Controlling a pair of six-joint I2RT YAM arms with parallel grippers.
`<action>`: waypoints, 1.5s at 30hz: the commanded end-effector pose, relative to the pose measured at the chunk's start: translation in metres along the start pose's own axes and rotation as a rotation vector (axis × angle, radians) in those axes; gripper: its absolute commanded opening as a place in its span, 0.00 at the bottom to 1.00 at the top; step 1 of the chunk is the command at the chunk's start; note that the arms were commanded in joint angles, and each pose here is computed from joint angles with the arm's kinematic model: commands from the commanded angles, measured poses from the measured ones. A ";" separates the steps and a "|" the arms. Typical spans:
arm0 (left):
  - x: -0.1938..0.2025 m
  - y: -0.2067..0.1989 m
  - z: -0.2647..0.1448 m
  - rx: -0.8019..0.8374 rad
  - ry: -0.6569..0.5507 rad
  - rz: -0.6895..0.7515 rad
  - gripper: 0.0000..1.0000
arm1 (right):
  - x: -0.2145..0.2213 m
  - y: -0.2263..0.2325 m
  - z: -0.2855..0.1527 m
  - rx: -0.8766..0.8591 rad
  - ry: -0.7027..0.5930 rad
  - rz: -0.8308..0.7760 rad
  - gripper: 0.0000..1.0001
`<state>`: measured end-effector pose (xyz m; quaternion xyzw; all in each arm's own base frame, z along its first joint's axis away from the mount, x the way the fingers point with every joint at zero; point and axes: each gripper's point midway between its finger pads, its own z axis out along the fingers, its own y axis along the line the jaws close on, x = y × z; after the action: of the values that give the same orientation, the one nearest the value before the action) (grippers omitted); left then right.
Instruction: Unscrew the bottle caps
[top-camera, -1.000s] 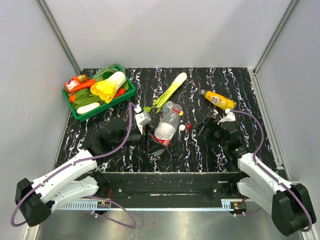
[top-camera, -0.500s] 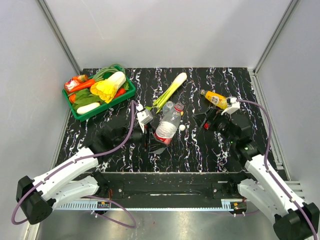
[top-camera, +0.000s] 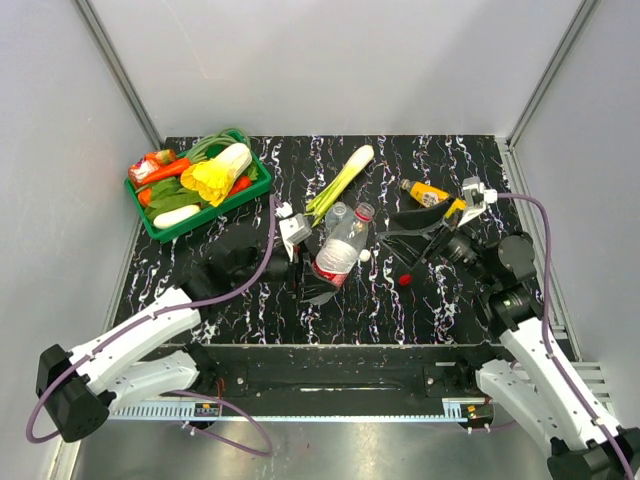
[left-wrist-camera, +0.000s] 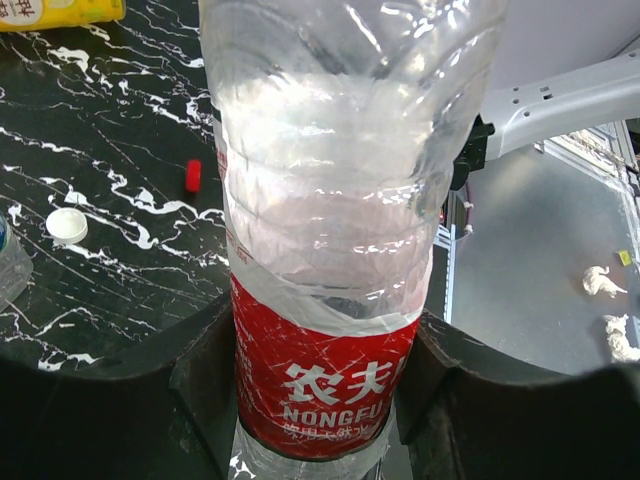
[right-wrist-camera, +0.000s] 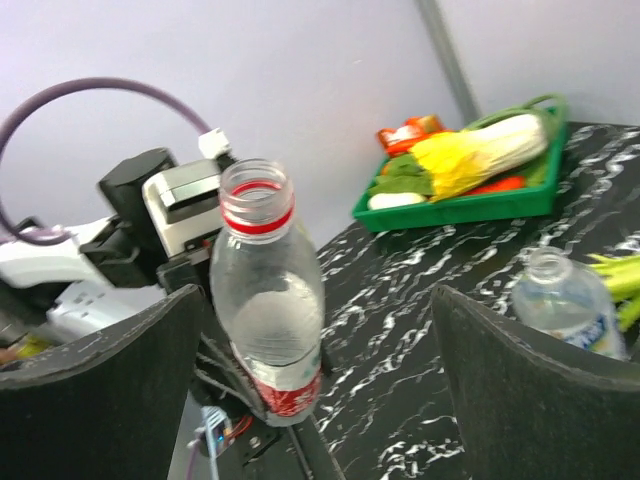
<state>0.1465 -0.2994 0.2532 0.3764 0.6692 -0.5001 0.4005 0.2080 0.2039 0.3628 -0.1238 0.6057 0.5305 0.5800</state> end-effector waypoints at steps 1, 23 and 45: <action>-0.030 -0.014 0.002 0.067 -0.049 0.075 0.47 | -0.014 0.046 0.008 -0.247 0.021 0.026 0.97; -0.016 -0.021 0.021 0.109 0.031 0.082 0.47 | -0.012 0.055 0.021 -0.357 0.090 0.064 0.10; -0.060 0.025 -0.017 -0.311 -0.123 0.119 0.99 | 0.013 -0.044 0.022 0.107 0.160 -0.172 0.00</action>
<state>0.1652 -0.3021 0.2640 0.3700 0.6921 -0.4350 0.4415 0.2237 0.2267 0.3370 -0.2042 0.6412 0.5188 0.5272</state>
